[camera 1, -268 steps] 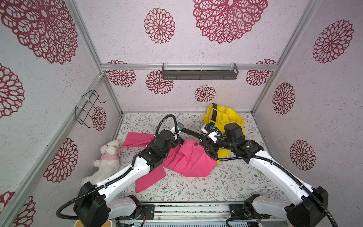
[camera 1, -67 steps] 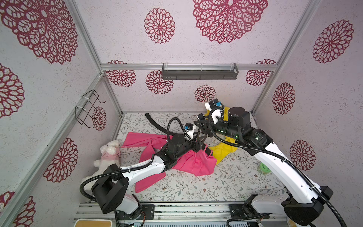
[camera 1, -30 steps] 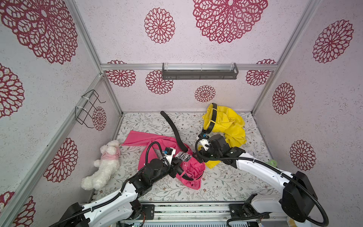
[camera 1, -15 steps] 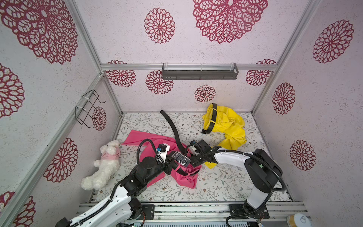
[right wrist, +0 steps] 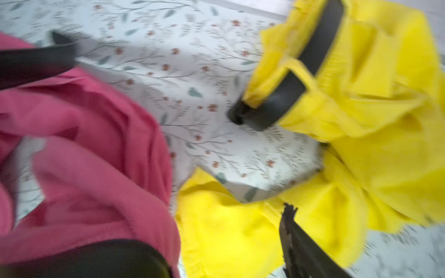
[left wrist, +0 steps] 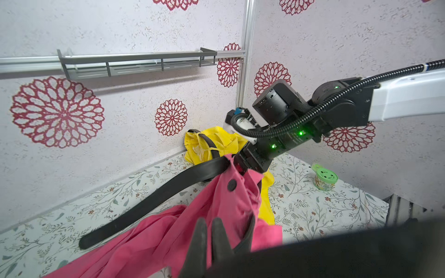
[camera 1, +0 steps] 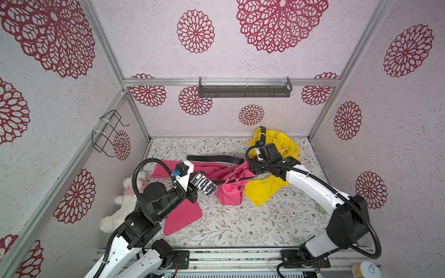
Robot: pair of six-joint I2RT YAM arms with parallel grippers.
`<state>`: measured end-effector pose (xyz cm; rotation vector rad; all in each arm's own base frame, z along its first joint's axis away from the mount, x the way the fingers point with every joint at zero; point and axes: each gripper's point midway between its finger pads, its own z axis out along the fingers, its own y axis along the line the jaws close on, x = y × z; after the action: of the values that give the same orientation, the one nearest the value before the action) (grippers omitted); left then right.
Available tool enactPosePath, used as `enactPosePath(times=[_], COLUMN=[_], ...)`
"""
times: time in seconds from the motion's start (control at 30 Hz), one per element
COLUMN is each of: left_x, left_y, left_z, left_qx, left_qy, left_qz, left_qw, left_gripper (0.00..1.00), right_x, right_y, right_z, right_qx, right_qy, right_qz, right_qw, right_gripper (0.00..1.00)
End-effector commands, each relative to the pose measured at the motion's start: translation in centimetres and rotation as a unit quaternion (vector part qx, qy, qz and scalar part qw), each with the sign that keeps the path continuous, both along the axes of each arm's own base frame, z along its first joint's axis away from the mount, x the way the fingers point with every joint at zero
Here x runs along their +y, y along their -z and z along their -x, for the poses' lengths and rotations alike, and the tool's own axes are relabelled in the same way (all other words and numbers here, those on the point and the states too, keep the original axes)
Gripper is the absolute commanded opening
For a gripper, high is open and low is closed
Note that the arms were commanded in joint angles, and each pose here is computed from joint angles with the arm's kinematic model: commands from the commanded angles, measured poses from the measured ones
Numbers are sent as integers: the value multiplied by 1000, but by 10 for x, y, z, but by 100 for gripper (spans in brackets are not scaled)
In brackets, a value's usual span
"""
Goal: Remove the belt from the trousers
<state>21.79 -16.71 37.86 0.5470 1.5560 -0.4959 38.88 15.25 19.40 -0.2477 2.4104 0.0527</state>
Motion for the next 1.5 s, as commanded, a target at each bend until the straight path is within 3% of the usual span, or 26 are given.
enactPosePath(times=[0.0,0.17,0.37,0.5,0.7,0.87,1.03,1.1,1.23,1.3,1.33,1.37,1.47], left_x=[32,44,45,57,84,79,71,65,65,63,58,48,-16], left_y=[-56,-35,45,94,152,221,281,293,301,287,275,264,232], left_z=[17,1,-38,-60,-104,-127,-126,-122,-114,-110,-110,-109,-106], left_qx=[-92,-75,27,78,188,303,403,424,449,426,408,391,336], left_qy=[-38,-83,-118,-172,-285,-305,-304,-296,-308,-323,-326,-316,-218], left_qz=[12,-7,-13,-3,-47,-91,-118,-120,-136,-162,-172,-178,-190], left_qw=[995,994,993,982,939,898,855,848,828,830,836,846,896], left_gripper=[0,0,0,0,0,0,1,12,72,90,98,98,97], right_x=[-193,-224,-198,-180,-151,-128,-117,-113,-106,-105,-104,-103,-102], right_y=[0,-4,35,58,69,68,68,70,70,70,69,70,70], right_z=[12,22,28,37,42,44,47,47,46,46,45,45,44], right_qx=[16,23,56,72,76,77,79,81,82,82,82,82,84], right_qy=[262,297,253,225,185,158,144,139,129,127,126,124,122], right_qz=[200,200,149,109,80,82,83,83,82,83,82,82,81], right_qw=[944,934,954,966,977,981,983,984,985,985,985,985,986], right_gripper=[80,82,75,62,39,37,36,36,37,37,37,37,38])
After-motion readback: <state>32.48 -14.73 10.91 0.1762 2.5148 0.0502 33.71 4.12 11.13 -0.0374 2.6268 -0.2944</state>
